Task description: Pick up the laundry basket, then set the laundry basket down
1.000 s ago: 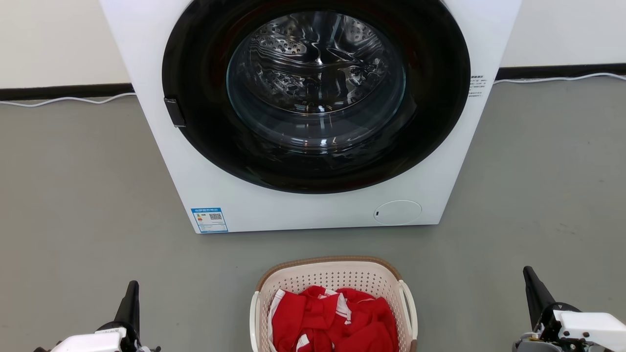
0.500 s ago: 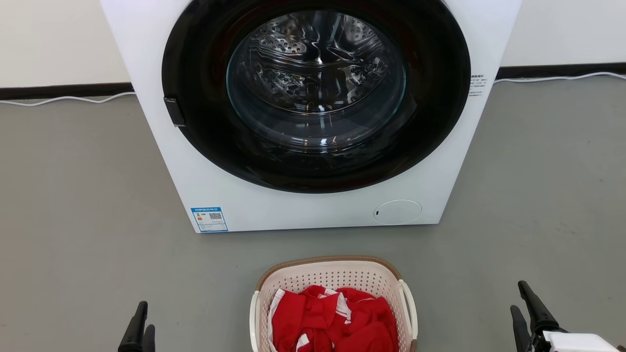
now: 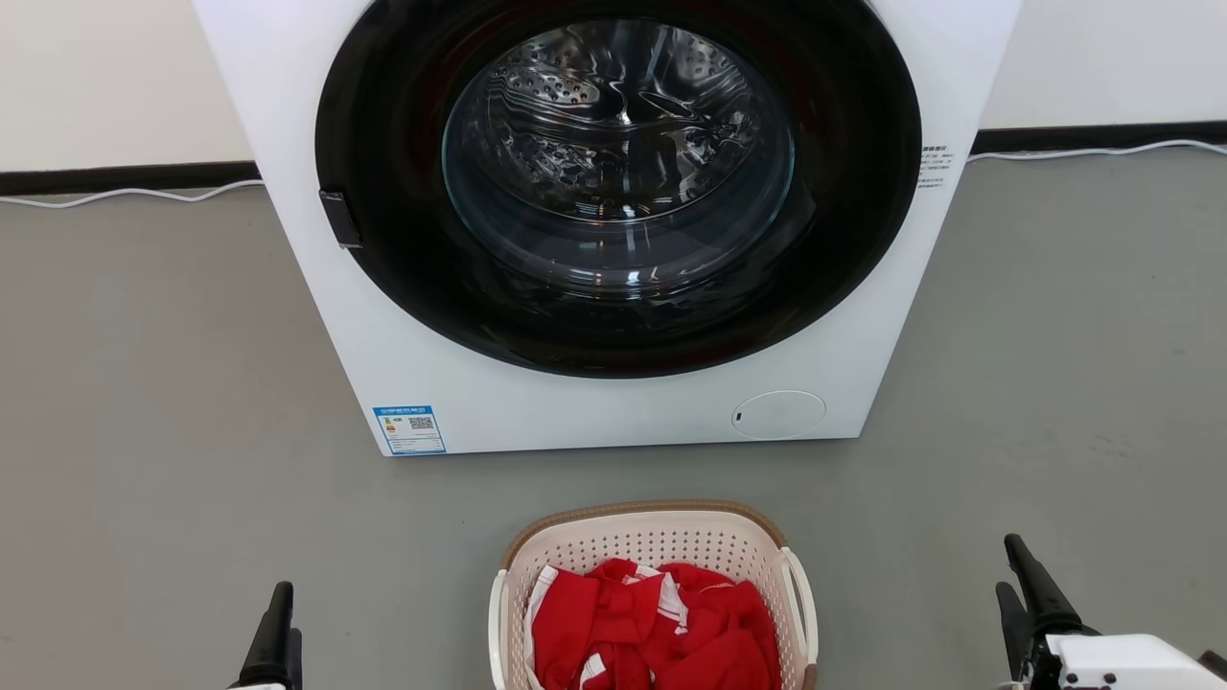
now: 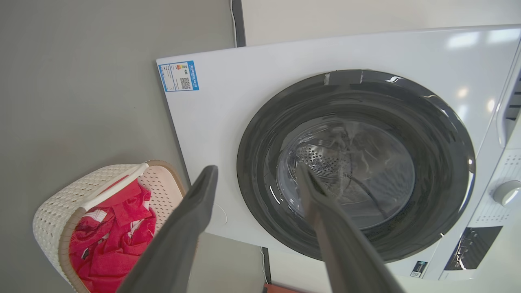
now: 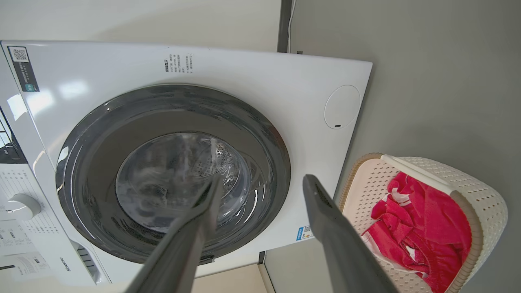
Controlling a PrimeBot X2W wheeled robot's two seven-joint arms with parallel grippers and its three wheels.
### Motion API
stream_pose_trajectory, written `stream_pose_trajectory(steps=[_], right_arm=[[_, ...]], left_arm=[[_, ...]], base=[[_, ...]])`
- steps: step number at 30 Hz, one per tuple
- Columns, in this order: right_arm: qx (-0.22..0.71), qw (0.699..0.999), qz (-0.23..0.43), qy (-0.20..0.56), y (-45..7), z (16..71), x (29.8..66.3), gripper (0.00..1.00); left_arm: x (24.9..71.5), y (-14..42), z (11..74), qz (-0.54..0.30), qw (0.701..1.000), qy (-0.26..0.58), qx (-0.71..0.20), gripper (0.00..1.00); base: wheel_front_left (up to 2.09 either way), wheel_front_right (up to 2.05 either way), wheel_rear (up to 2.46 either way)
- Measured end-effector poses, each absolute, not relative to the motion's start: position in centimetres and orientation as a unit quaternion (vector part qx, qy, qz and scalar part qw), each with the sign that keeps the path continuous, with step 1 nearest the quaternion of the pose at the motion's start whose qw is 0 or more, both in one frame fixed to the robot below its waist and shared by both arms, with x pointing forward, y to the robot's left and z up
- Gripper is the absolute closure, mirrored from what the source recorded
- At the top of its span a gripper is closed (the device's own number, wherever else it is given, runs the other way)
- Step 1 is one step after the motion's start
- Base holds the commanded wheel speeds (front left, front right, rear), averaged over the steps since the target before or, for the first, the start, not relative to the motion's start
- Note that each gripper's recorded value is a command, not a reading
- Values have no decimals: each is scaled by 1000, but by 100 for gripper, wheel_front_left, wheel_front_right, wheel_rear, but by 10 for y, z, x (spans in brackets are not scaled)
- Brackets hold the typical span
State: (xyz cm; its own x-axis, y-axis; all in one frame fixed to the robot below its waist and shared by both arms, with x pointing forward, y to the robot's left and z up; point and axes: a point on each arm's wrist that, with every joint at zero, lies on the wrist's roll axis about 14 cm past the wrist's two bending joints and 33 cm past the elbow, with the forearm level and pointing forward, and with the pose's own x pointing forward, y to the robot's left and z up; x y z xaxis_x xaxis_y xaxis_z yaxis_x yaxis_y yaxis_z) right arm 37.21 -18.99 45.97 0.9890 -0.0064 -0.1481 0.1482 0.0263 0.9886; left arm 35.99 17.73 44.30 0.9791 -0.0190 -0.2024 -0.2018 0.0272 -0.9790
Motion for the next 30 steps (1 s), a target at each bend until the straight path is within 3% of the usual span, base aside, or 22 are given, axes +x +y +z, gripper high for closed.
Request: stream_pose_trajectory(steps=[30], right_arm=[[545,835,-20,69,-178,467,392,0]], left_arm=[[369,160,446,25,841,101,-531,0]], base=[[0,0,0]])
